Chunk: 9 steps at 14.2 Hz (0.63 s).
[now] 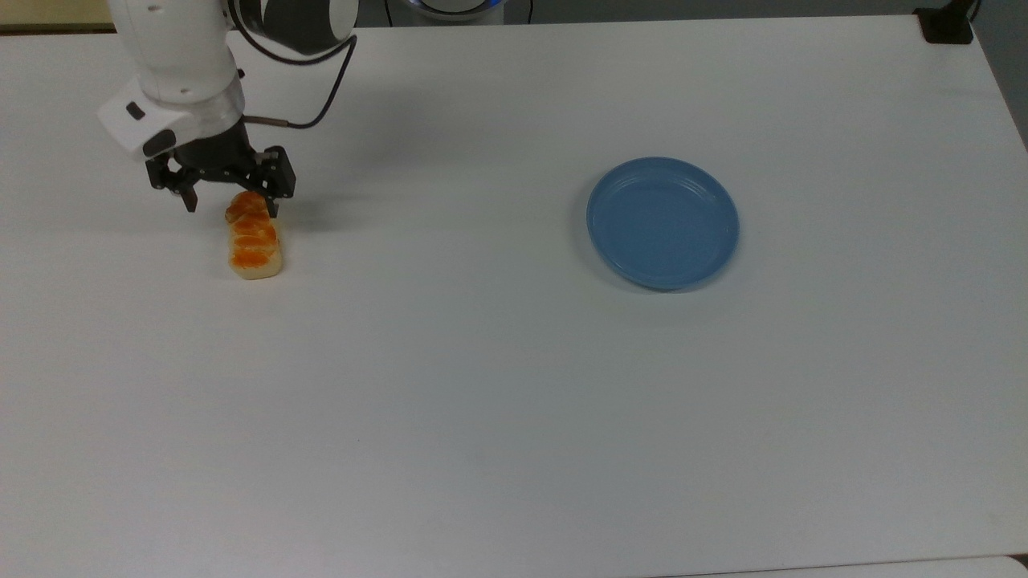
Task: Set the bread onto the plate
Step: 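Move the open gripper over the glazed bread roll and lower it, then close the gripper on the glazed bread roll and lift it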
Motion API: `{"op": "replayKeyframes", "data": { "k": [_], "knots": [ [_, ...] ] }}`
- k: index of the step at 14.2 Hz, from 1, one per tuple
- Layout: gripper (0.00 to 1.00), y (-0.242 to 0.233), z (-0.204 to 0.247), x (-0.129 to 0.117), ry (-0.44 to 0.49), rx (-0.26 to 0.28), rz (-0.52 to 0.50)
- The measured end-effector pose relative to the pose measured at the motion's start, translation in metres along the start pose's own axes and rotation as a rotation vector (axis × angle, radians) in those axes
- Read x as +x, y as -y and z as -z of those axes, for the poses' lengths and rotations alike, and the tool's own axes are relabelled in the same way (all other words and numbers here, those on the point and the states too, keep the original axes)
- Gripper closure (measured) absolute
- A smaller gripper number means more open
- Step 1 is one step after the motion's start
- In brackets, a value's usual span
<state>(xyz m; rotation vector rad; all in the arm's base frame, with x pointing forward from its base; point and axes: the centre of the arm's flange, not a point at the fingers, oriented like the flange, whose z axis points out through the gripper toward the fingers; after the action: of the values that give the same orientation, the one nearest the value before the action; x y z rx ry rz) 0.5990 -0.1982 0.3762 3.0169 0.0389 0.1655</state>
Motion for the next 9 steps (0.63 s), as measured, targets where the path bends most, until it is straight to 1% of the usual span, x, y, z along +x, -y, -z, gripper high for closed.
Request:
{"op": "replayKeyframes", "data": {
  "k": [2,5,6,9],
  "knots": [
    [0.0,0.001,-0.016,0.001,0.007,-0.004,0.003],
    [0.04,0.002,-0.033,0.0,0.04,-0.02,0.027],
    [0.12,0.003,-0.038,0.0,0.049,-0.021,0.03],
    [0.48,0.006,-0.047,0.0,0.062,-0.02,0.032]
  ]
}}
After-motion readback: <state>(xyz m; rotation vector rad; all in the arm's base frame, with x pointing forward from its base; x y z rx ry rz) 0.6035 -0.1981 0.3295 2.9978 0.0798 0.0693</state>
